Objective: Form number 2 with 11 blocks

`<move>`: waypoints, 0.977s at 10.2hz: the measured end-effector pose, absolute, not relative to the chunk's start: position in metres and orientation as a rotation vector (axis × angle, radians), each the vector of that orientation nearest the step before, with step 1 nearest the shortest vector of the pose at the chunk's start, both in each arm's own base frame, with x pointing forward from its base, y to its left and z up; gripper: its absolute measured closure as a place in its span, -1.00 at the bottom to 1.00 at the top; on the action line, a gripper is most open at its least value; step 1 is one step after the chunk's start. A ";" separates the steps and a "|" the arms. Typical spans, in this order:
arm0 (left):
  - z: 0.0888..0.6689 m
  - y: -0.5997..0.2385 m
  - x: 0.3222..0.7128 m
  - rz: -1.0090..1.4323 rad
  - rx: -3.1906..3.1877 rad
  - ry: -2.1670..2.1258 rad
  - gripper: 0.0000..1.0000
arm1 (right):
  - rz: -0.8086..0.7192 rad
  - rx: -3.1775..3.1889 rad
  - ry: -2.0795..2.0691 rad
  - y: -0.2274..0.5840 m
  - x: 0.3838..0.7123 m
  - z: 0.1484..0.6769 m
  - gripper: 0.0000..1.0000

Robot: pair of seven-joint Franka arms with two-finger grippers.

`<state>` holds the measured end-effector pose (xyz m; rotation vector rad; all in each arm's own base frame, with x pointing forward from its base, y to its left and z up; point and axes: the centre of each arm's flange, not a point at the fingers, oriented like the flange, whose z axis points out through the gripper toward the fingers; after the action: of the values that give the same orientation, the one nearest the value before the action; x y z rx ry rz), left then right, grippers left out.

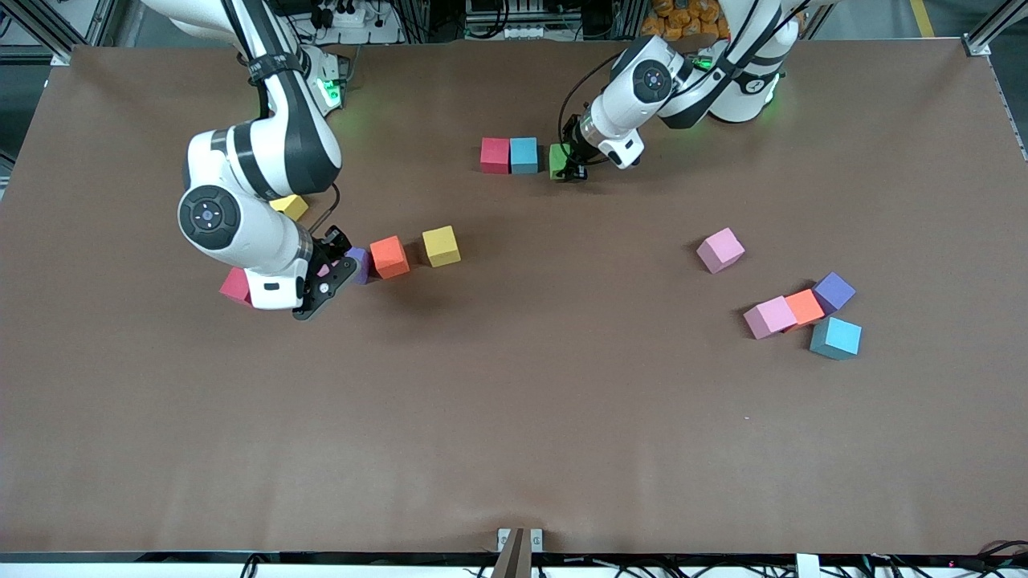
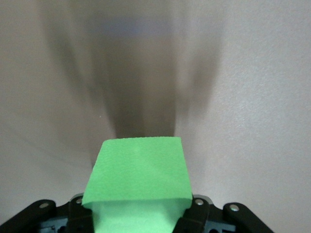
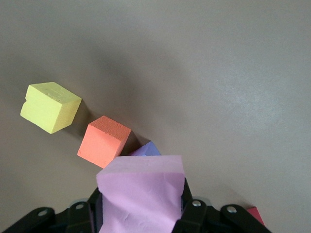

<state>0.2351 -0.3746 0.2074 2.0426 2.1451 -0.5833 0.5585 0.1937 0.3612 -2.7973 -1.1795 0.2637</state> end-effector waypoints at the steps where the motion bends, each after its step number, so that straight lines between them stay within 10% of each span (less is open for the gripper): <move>1: 0.208 -0.375 0.234 -0.583 2.043 2.140 -0.13 | 0.264 -2.797 -1.179 0.194 0.559 0.361 -0.19; 10: 0.203 -0.387 0.214 -0.616 2.057 2.104 -0.13 | 0.264 -2.797 -1.179 0.194 0.559 0.361 -0.19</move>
<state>0.2144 -0.3867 0.2030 2.0571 2.1039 -0.6163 0.5585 0.1937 0.3612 -2.7974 -1.1793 0.2638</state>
